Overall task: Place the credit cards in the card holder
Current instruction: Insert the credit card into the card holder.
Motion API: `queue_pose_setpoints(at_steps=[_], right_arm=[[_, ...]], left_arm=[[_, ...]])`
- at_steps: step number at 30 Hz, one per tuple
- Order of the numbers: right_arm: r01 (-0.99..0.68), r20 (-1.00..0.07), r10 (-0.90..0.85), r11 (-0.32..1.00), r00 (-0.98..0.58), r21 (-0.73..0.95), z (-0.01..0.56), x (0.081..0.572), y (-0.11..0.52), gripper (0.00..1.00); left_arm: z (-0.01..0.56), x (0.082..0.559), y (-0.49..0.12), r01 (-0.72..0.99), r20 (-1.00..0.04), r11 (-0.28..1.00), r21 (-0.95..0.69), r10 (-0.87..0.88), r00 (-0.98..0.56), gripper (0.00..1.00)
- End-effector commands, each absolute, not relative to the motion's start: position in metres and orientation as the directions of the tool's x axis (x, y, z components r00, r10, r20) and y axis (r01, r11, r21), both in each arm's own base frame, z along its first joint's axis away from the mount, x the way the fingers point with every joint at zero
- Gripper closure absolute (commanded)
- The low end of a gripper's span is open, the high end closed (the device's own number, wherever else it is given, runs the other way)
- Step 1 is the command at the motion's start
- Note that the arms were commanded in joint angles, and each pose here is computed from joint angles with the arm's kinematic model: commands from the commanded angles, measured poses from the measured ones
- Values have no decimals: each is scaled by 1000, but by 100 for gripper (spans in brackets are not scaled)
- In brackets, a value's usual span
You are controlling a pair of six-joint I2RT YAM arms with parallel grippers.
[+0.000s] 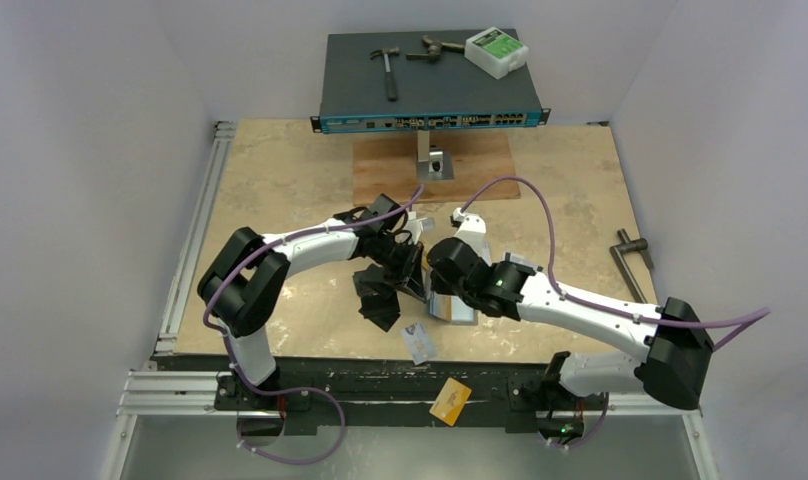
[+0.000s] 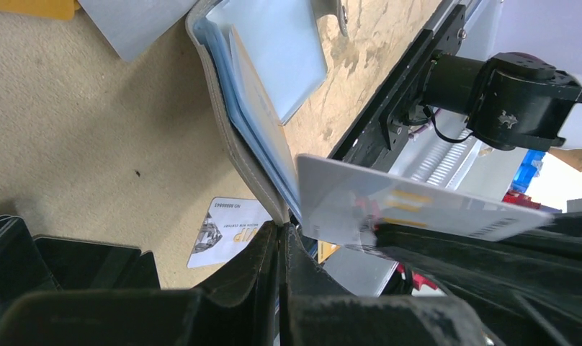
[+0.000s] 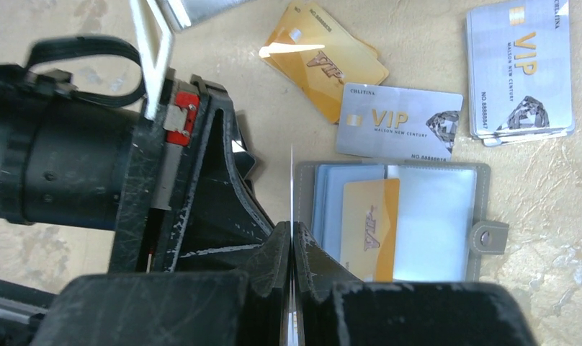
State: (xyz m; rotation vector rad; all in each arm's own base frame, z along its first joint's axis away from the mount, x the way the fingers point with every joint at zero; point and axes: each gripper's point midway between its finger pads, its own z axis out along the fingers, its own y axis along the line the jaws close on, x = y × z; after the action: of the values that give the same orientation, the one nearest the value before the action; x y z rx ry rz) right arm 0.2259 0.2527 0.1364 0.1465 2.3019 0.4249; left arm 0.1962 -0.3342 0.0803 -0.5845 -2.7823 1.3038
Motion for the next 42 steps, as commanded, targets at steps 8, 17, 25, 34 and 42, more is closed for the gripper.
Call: queue_pose_setpoints(at_steps=[8, 17, 25, 34, 42], right_arm=[[43, -715, 252, 954, -652, 297, 125, 228, 241, 100], [50, -713, 258, 953, -652, 299, 125, 227, 239, 100], [24, -713, 280, 938, -643, 347, 139, 226, 244, 100], [5, -715, 254, 943, -651, 331, 136, 227, 248, 100], [5, -721, 227, 955, -655, 296, 129, 228, 245, 100]], left_arm=[[97, 199, -338, 325, -169, 534, -781, 320, -932, 100], [97, 199, -339, 322, -166, 528, -785, 322, -932, 100], [97, 198, -338, 323, -166, 524, -788, 324, -931, 100], [100, 198, -338, 328, -174, 517, -791, 324, -930, 100], [100, 197, -339, 327, -173, 513, -794, 325, -930, 100]])
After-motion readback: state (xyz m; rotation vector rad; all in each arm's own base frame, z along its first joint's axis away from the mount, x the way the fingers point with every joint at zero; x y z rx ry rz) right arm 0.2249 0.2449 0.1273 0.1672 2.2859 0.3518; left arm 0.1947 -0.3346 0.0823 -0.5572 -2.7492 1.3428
